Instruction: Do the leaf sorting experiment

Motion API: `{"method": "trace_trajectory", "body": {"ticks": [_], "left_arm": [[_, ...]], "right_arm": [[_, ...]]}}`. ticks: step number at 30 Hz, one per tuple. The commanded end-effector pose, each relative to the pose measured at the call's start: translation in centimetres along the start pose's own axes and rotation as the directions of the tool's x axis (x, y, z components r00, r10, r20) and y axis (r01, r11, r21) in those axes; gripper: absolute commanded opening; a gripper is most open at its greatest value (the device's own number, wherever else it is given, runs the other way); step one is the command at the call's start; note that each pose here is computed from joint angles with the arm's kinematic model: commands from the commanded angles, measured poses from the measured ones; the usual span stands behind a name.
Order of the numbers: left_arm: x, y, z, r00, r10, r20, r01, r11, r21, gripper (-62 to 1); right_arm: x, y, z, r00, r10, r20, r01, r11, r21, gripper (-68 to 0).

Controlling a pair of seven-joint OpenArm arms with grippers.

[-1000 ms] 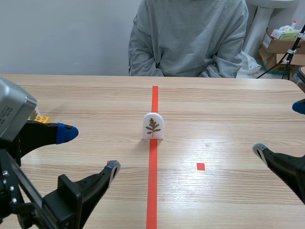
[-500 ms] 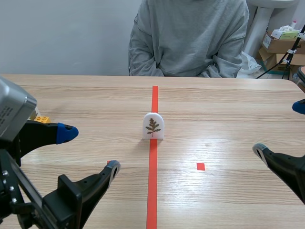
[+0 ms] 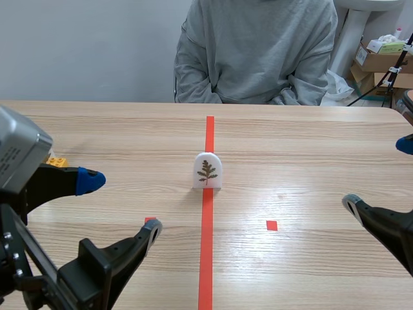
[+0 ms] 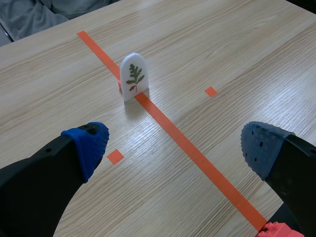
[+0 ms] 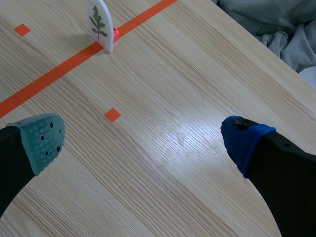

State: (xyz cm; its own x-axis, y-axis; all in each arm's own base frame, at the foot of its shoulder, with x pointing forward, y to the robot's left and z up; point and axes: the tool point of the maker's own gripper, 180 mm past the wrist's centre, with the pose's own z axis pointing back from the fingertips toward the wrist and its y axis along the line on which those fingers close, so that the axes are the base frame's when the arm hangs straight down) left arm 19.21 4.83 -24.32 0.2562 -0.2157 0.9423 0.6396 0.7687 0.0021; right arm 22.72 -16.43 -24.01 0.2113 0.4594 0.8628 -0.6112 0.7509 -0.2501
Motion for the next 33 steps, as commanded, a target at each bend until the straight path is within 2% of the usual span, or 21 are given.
{"method": "trace_trajectory", "body": {"ticks": [1, 5, 8, 14, 18, 24, 33], "left_arm": [[0.6, 0.3, 0.0, 1.0, -0.024, 0.015, 0.024, 1.0, 0.007, -3.5], [-0.7, 1.2, -0.6, 0.998, -0.065, -0.019, 0.065, 0.998, 0.01, -3.5], [-2.1, 1.8, -1.5, 0.996, -0.081, -0.043, 0.08, 0.996, -0.025, -3.5], [-4.3, 4.6, -4.7, 0.989, -0.123, -0.079, 0.12, 0.992, -0.051, -3.5], [-4.6, 6.1, -7.9, 0.982, -0.171, -0.077, 0.165, 0.983, -0.082, -3.5], [-4.8, 7.2, -12.9, 0.968, -0.235, -0.092, 0.22, 0.964, -0.148, -3.5], [-4.6, 7.8, -17.8, 0.954, -0.275, -0.124, 0.249, 0.949, -0.192, -3.5]], "right_arm": [[0.8, -0.4, 0.0, 1.0, 0.003, 0.028, -0.002, 1.0, -0.012, 0.4], [0.7, -0.4, 0.0, 1.0, 0.003, 0.024, -0.003, 1.0, -0.012, 0.4], [0.6, -0.4, 0.0, 1.0, 0.003, 0.02, -0.003, 1.0, -0.012, 0.4], [0.7, -0.4, 0.0, 1.0, 0.003, 0.021, -0.003, 1.0, -0.012, 0.4], [0.7, -0.4, 0.0, 1.0, 0.003, 0.021, -0.003, 1.0, -0.012, 0.4], [0.5, -0.4, 0.0, 1.0, 0.009, 0.009, -0.009, 1.0, -0.013, 0.4], [0.4, -0.4, 0.0, 1.0, 0.009, 0.006, -0.009, 1.0, -0.013, 0.4]]}}
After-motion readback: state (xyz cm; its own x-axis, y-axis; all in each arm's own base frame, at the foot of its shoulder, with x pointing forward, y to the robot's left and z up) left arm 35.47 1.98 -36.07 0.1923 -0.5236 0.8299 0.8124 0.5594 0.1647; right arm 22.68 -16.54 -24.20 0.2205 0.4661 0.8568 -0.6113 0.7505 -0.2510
